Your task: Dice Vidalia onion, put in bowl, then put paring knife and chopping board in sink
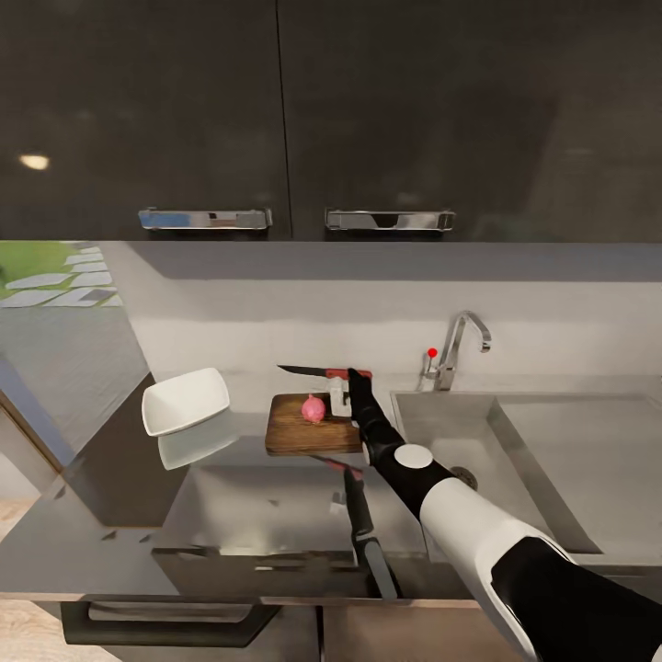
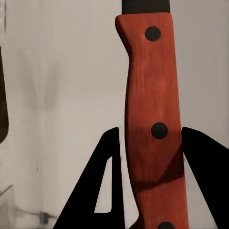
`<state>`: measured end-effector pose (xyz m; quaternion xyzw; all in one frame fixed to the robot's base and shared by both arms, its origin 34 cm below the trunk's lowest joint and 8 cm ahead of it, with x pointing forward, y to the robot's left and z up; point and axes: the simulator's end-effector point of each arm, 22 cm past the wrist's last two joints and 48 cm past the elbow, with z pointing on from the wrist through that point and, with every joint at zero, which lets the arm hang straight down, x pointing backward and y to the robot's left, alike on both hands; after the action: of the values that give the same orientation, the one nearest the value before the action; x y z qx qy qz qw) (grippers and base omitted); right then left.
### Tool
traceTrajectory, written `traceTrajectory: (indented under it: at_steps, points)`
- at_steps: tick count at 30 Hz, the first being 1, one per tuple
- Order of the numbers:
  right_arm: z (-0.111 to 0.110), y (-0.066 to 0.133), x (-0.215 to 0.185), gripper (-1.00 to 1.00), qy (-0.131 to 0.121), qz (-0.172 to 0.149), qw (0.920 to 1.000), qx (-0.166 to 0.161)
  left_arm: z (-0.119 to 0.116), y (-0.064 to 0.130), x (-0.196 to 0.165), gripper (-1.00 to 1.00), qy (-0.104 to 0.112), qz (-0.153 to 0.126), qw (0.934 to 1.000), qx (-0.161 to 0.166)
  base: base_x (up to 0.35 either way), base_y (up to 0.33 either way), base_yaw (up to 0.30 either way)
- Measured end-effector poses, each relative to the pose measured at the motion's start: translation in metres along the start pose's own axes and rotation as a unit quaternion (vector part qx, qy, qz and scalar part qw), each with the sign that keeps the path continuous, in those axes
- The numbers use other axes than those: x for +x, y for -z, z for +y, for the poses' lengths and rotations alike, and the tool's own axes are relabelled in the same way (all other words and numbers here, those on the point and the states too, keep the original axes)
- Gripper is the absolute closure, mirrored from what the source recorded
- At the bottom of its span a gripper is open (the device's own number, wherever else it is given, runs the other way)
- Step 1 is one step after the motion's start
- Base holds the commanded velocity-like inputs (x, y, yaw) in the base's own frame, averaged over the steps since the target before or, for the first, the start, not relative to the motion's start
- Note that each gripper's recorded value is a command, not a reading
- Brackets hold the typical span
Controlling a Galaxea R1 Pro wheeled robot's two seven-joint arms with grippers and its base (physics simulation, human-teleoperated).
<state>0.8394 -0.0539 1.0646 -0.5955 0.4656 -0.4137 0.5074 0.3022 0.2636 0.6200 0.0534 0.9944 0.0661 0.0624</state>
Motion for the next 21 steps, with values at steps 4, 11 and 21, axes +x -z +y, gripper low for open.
traceTrajectory:
  at_steps: [4,11,21]
  points:
    - [0.002,0.0,0.0,1.0,-0.005,0.001,1.0,-0.003,0.0,0.0,0.0,-1.0,0.0,-0.001,1.0,0.0,0.0,0.0,0.0]
    - [0.003,0.0,0.001,1.0,-0.007,0.0,1.0,-0.004,0.0,0.0,-0.001,-1.0,0.0,-0.001,1.0,0.0,0.0,0.0,0.0]
    - [0.018,0.002,0.005,1.0,-0.004,0.005,0.9998,-0.02,0.0,0.0,-0.001,-1.0,0.0,-0.001,1.0,0.0,0.0,0.0,0.0]
